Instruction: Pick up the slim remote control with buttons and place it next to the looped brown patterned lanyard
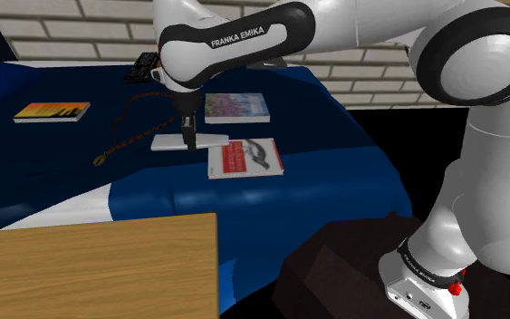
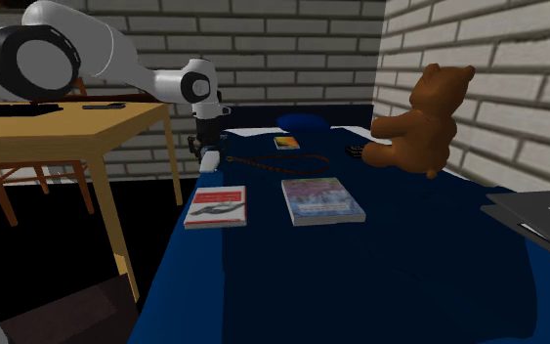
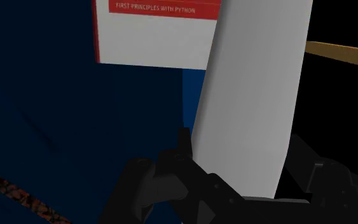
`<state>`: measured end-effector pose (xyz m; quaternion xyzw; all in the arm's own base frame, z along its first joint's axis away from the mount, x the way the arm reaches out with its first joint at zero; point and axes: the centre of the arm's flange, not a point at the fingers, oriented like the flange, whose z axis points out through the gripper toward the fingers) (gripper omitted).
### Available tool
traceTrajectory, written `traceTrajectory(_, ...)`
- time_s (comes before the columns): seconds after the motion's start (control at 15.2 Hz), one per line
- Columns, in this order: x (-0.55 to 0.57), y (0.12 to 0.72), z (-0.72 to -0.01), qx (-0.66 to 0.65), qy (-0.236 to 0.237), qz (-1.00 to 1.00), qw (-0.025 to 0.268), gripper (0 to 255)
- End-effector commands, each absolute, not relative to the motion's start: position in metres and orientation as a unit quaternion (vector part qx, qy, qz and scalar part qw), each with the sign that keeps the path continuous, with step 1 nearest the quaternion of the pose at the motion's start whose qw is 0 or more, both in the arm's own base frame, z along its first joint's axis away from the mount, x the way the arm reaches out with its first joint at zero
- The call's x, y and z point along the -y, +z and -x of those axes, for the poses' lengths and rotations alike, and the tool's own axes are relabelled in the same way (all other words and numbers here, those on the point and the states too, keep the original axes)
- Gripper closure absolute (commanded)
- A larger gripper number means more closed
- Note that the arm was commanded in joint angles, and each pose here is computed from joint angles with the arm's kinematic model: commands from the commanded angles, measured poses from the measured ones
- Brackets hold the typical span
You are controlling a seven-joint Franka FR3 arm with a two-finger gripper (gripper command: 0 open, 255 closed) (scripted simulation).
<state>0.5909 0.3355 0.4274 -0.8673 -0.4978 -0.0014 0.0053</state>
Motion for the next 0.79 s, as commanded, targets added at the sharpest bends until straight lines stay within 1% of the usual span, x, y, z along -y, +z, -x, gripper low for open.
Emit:
traceTrajectory(0.0,-0.361,0.427,-0.592,0.497,-0.001,0.867,0.005,255)
traceTrajectory(0.26,-0.411,0.427,-0.595,0.497,-0.001,0.867,0.005,255)
traceTrajectory(0.73,-0.411,0.39,-0.595,0.497,-0.001,0.867,0.005,255)
